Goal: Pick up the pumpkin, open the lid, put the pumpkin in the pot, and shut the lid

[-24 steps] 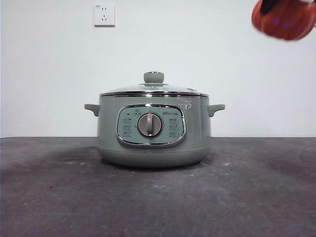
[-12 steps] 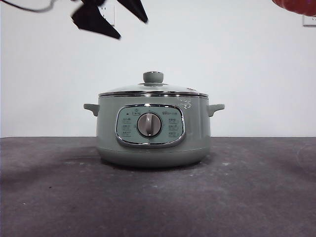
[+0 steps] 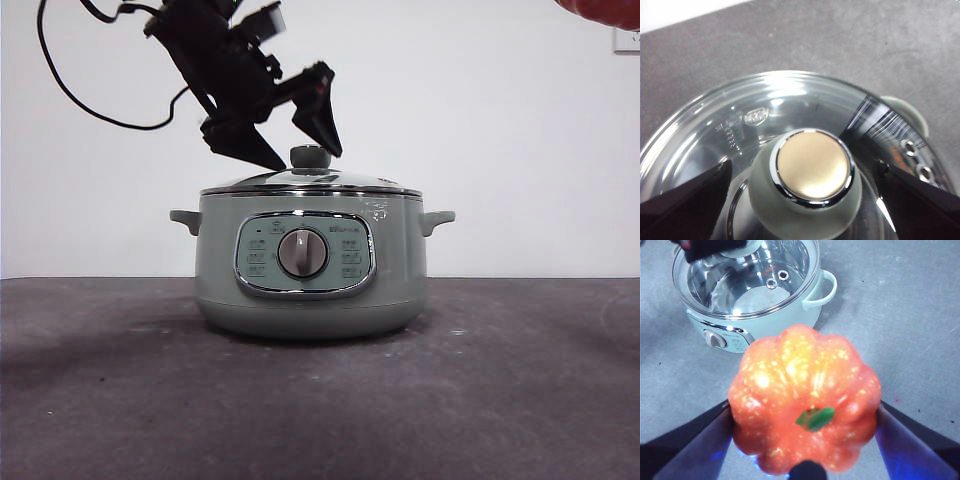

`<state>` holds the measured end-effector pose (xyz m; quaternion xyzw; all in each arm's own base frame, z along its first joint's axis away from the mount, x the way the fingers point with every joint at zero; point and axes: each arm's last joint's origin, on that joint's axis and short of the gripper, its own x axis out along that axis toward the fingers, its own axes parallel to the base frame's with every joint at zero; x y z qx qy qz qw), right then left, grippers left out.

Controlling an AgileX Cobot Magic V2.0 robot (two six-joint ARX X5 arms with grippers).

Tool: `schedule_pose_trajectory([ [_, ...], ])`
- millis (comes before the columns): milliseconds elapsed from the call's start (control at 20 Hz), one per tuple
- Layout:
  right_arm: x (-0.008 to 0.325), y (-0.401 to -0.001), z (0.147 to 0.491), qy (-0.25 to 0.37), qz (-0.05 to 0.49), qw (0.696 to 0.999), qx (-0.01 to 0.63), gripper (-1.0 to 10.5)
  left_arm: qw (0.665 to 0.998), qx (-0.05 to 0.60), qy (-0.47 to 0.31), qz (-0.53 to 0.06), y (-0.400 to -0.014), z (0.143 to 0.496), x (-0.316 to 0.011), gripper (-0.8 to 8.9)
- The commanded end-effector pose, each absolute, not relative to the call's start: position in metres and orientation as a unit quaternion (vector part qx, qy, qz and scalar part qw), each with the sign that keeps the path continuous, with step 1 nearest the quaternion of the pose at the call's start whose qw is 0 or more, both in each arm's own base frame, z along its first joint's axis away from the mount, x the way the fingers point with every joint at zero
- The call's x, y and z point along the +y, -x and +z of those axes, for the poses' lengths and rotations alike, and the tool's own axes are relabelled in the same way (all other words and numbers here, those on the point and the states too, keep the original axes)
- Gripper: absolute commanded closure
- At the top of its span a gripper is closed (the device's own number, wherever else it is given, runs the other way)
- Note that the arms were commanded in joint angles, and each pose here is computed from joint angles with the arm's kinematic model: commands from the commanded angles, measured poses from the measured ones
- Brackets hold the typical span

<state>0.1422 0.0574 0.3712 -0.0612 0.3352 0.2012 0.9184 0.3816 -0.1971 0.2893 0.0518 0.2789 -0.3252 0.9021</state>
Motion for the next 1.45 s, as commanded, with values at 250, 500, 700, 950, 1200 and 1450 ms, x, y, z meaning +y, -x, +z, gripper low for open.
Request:
schedule_pose_trajectory([
  [250, 0.058, -0.142, 0.372, 0.057, 0.202, 0.92, 0.333, 9.6, 0.908, 0.276, -0.07, -0.306, -0.382, 0.285, -0.202, 6.21],
  [500, 0.058, -0.142, 0.372, 0.058, 0.202, 0.919, 0.333, 9.6, 0.908, 0.276, -0.07, -0.308, -0.382, 0.285, -0.203, 8.22],
  [700, 0.058, -0.142, 0.372, 0.058, 0.202, 0.919, 0.333, 9.6, 0.908, 0.276, -0.07, -0.309, -0.381, 0.286, -0.203, 8.22],
  [950, 0.058, -0.142, 0.372, 0.058, 0.202, 0.919, 0.333, 9.6, 0.914, 0.255, -0.066, -0.309, -0.376, 0.301, -0.199, 8.22],
  [1200, 0.061, -0.149, 0.368, 0.06, 0.201, 0.915, 0.345, 9.6, 0.923, 0.222, -0.061, -0.309, -0.361, 0.332, -0.191, 8.22],
  [1450, 0.071, -0.172, 0.363, 0.05, 0.227, 0.911, 0.341, 9.6, 0.927, 0.216, -0.059, -0.299, -0.339, 0.362, -0.171, 8.22],
])
